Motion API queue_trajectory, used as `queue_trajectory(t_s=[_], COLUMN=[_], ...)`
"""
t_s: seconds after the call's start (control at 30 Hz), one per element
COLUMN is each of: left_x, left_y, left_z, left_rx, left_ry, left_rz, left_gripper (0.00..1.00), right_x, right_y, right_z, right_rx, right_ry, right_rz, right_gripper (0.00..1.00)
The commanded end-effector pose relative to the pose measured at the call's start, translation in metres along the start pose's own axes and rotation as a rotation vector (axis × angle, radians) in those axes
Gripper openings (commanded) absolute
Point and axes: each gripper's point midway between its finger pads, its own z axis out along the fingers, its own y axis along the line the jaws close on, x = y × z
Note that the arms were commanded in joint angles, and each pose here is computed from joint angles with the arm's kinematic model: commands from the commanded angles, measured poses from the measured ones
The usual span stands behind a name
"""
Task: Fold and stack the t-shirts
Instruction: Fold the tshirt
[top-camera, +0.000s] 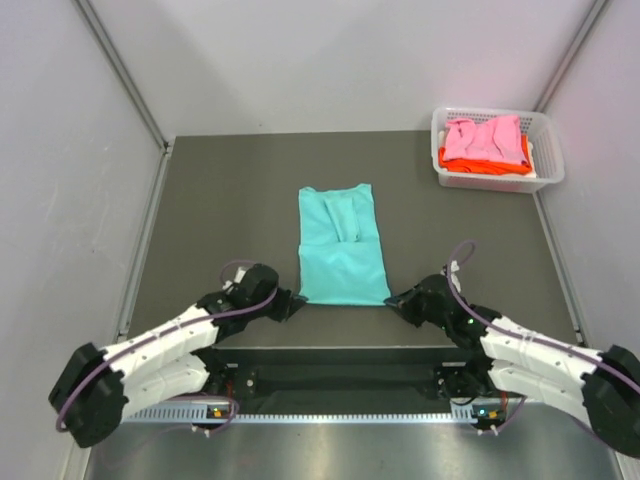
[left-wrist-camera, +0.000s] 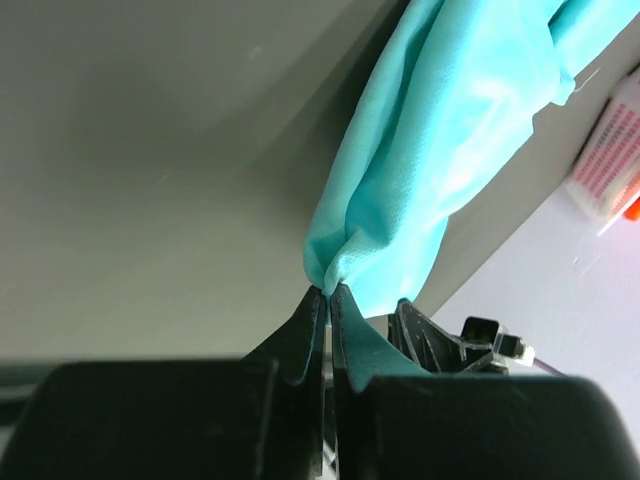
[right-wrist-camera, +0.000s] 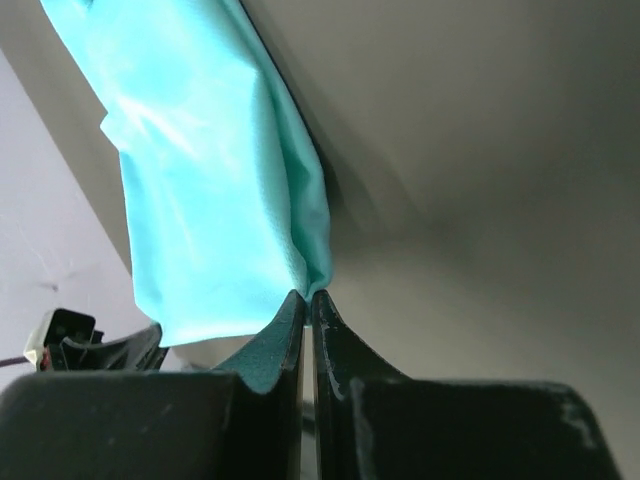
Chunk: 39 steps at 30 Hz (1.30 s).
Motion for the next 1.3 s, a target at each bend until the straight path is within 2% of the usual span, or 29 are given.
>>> queue_trajectory(t_s=[0.0,0.3,0.37,0.4,0.43,0.53,0.6,0.63,0.7,0.77,0.8,0.83,0.87,0.93,0.97,1.03,1.07,1.13,1.27], left_x=[-0.012,0.004,0.011,0.008,0.013,-0.007,-0.013,-0.016,-0.022,-0.042,-0.064,-0.065,-0.074,-0.099,-0.102,-0.121,-0.121,-0.130,-0.139], left_y=[0.049,0.052,0.039,0.030,0.002,-0.018,-0.057,-0.067,-0.089,-0.103,-0.110,-0.127,-0.127,-0.144,-0.148,-0.165,-0.169,-0.192,-0.209], left_z=[-0.017,-0.051,-0.055,-0.056,-0.068,-0.067,-0.068,-0.066,-0.058,-0.040,-0.035,-0.030,-0.017,-0.010,0.006,0.015,0.031,0.036,0.068], left_rx=[-0.147,-0.120,-0.101,-0.079,-0.022,-0.070,-0.019,-0.001,0.029,0.029,0.031,0.081,0.057,0.067,0.058,0.074,0.075,0.114,0.132], left_ry=[-0.085,-0.071,-0.062,-0.095,-0.098,-0.264,-0.331,-0.336,-0.335,-0.308,-0.334,-0.312,-0.316,-0.336,-0.300,-0.285,-0.234,-0.211,-0.133], left_rz=[-0.034,-0.019,0.033,0.073,0.159,0.310,0.318,0.364,0.348,0.293,0.247,0.257,0.256,0.240,0.239,0.226,0.232,0.248,0.270], left_gripper=[0.00,0.00,0.00,0.00,0.00,0.00,0.00,0.00,0.00,0.00,0.00,0.00,0.00,0.00,0.00,0.00,0.00,0.00,0.00], right_x=[0.010,0.044,0.046,0.047,0.042,0.025,0.011,-0.005,-0.020,-0.040,-0.044,-0.048,-0.057,-0.065,-0.075,-0.087,-0.096,-0.106,-0.126], right_y=[-0.030,-0.021,-0.007,-0.001,0.006,0.035,0.056,0.061,0.080,0.107,0.111,0.118,0.144,0.147,0.170,0.171,0.188,0.185,0.205], right_z=[-0.019,-0.047,-0.052,-0.053,-0.053,-0.053,-0.048,-0.043,-0.030,-0.024,-0.007,-0.001,0.001,0.024,0.025,0.041,0.042,0.058,0.074], right_rx=[0.087,0.062,0.031,0.023,0.007,-0.020,-0.046,-0.036,-0.037,-0.069,-0.052,-0.062,-0.105,-0.066,-0.097,-0.062,-0.088,-0.052,-0.075], right_ry=[0.002,0.061,0.063,0.061,0.034,-0.003,-0.013,-0.009,-0.003,0.010,0.030,0.065,0.060,0.102,0.084,0.094,0.080,0.101,0.104], right_rz=[0.016,-0.006,-0.041,-0.055,-0.072,-0.107,-0.181,-0.156,-0.221,-0.251,-0.260,-0.255,-0.280,-0.282,-0.304,-0.292,-0.303,-0.286,-0.287], right_gripper=[0.00,0.00,0.00,0.00,0.00,0.00,0.00,0.00,0.00,0.00,0.00,0.00,0.00,0.00,0.00,0.00,0.00,0.00,0.00])
